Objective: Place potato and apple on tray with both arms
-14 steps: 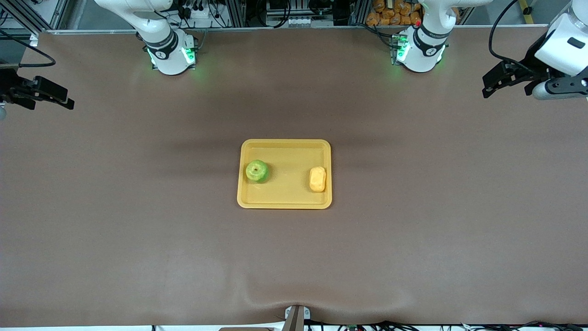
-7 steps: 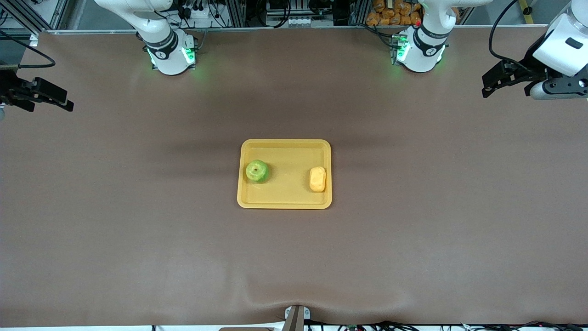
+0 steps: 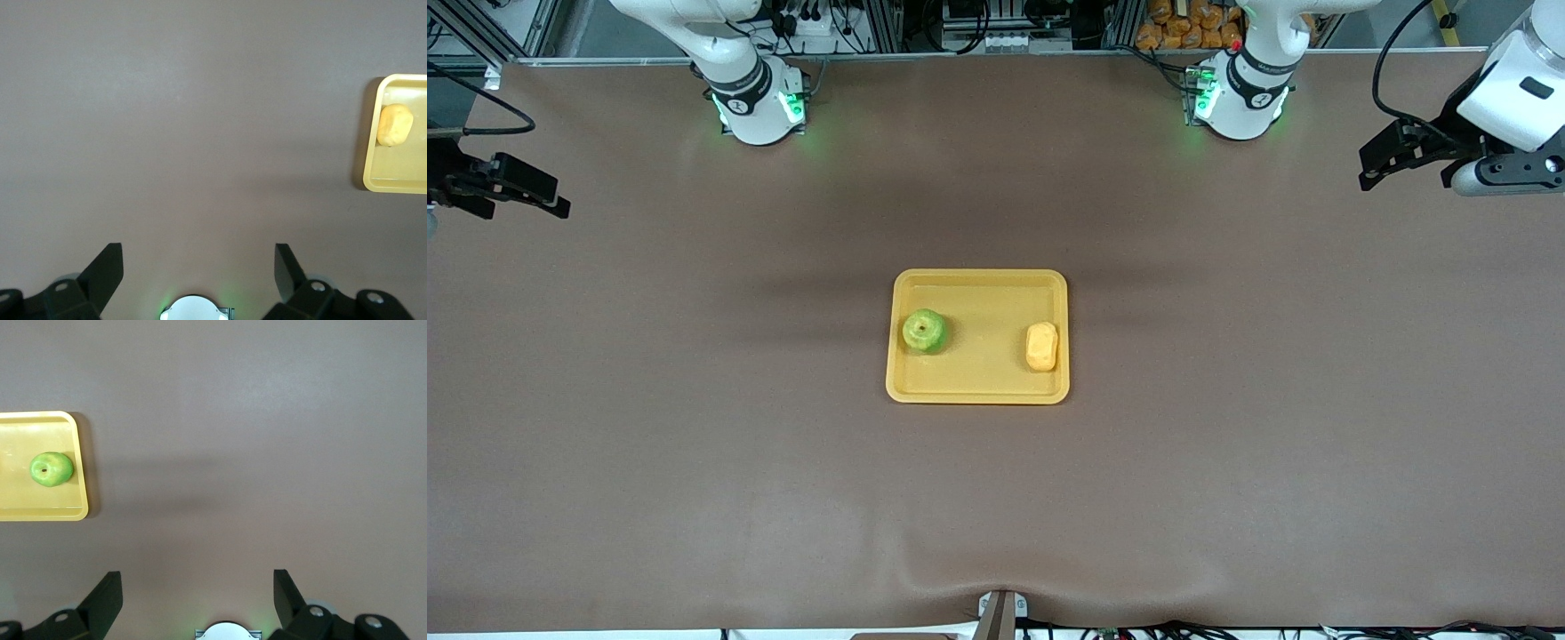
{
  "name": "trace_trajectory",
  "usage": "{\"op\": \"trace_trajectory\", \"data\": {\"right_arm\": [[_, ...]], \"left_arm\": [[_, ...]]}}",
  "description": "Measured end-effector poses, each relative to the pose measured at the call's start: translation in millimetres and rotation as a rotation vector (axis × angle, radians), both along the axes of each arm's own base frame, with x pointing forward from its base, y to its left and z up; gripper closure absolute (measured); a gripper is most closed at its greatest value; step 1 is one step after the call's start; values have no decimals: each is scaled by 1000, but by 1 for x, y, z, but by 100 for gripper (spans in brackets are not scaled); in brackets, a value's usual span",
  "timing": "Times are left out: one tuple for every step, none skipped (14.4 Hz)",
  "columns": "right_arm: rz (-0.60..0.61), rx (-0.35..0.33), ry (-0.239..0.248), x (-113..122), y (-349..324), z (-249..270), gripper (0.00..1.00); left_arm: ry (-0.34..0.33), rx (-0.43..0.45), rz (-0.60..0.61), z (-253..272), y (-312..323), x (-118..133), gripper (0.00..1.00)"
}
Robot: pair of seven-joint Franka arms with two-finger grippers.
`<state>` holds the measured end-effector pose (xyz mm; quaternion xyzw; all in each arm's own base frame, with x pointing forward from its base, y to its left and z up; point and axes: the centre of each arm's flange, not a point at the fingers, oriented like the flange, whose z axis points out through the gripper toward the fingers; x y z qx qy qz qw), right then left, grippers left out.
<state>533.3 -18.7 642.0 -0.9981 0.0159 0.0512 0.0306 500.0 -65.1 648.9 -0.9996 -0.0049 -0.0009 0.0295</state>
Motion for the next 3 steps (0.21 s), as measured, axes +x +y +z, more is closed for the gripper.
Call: {"op": "trace_trajectory", "data": {"right_arm": [[0, 0, 0, 0, 0, 0, 0], [0, 0, 0, 0, 0, 0, 0], [0, 0, 0, 0, 0, 0, 0]], "left_arm": [[1, 0, 2, 0, 1, 0, 0], [2, 0, 4, 1, 2, 0, 0], [2, 0, 5, 1, 3, 0, 0]]}}
